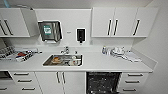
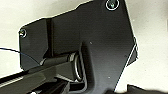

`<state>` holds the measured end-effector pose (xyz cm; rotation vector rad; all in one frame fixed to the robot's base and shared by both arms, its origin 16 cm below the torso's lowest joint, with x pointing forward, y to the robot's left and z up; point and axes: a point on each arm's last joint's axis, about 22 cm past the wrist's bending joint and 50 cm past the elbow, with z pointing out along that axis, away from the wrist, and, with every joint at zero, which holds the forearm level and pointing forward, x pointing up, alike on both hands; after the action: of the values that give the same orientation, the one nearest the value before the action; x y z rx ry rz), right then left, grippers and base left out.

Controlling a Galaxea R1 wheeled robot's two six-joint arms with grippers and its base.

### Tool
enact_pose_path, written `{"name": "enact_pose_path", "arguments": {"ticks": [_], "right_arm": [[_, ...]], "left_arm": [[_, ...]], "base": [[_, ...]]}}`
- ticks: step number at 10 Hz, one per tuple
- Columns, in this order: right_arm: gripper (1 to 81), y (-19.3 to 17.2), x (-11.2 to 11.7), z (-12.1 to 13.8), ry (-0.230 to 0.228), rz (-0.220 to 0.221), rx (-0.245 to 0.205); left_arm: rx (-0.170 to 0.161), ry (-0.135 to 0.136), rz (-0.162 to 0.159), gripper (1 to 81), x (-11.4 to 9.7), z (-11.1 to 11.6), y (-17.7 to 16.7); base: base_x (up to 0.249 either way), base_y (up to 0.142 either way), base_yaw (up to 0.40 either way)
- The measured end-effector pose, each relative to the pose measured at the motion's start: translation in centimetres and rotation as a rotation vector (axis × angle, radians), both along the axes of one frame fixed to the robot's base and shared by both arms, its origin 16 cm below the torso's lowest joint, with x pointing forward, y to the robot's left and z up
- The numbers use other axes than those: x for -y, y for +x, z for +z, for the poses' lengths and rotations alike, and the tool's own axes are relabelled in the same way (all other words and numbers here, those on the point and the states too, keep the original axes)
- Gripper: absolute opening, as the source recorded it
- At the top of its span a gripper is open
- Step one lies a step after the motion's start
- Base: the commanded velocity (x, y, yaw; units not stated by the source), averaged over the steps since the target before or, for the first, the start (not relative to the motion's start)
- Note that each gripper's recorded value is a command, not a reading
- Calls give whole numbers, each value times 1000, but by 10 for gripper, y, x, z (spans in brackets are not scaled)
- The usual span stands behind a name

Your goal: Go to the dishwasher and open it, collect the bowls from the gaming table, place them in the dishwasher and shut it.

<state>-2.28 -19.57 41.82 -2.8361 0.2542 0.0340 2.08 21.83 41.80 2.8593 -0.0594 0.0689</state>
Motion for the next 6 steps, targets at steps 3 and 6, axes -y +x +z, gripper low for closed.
{"name": "enact_pose_path", "arguments": {"ticks": [3, 6], "right_arm": [[811, 3, -7, 0, 1, -1, 3], [811, 3, -8, 0, 1, -1, 3]], "left_arm": [[4, -4, 0, 811, 4, 0, 4], [5, -4, 0, 811, 4, 0, 4]], "base": [[0, 0, 0], [0, 0, 0]]}}
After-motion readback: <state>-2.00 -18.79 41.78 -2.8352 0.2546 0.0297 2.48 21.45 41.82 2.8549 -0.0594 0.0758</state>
